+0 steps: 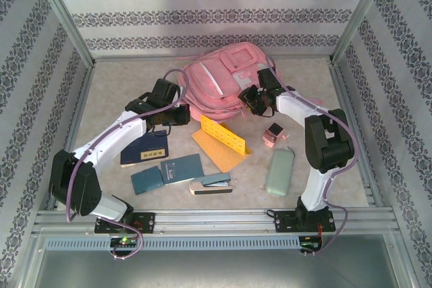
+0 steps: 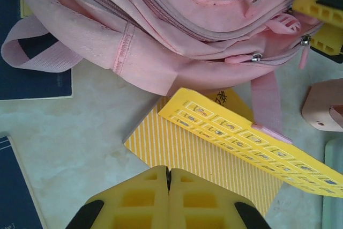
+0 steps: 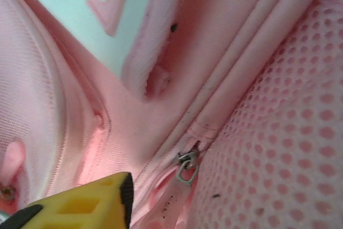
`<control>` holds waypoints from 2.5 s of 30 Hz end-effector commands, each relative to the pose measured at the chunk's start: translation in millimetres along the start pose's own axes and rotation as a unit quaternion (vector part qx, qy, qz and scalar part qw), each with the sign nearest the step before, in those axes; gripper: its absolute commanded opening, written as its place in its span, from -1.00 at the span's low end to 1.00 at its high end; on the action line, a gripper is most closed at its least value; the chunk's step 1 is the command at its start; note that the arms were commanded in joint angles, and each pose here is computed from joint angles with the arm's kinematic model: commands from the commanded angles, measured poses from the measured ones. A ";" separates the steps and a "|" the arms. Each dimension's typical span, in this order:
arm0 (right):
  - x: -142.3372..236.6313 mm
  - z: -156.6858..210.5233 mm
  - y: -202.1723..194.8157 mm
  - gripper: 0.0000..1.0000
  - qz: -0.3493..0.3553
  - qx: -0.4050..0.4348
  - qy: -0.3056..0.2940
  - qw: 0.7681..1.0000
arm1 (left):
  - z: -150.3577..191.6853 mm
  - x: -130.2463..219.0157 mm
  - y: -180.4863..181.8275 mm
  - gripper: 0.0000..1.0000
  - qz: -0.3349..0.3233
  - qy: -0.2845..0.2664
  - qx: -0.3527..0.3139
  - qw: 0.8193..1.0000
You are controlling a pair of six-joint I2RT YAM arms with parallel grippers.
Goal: Pack books, pencil case, and school supplies into a backpack
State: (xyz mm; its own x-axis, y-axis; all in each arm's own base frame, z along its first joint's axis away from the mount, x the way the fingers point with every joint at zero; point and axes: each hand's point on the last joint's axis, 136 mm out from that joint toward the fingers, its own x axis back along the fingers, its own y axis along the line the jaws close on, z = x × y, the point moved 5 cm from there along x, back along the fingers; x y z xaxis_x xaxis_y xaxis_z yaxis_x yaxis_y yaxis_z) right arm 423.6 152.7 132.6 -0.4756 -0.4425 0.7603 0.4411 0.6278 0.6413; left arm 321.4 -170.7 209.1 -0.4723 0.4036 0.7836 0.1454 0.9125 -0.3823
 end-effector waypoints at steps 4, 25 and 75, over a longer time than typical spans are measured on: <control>64.7 -7.5 43.4 0.23 -0.043 0.080 -0.067 0.994 | -27.1 16.0 -16.2 -1.00 0.019 -0.022 -0.018 0.999; 30.5 100.6 48.7 0.09 -0.045 0.212 0.071 0.974 | -11.5 -3.1 0.9 -1.00 -0.020 0.009 -0.010 1.000; -39.8 69.4 0.9 0.32 -0.075 -0.078 -0.026 0.994 | -0.7 -10.0 6.9 -0.90 -0.022 0.020 0.006 1.000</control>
State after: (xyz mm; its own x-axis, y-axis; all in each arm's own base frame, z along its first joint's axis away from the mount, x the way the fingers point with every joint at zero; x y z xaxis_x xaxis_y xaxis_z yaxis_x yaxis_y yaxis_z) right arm 364.7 207.9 83.8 -0.4779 -0.4572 0.7500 0.5136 0.5473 0.6609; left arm 329.0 -172.7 196.1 -0.4278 0.3702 0.8246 0.1297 0.9280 -0.3493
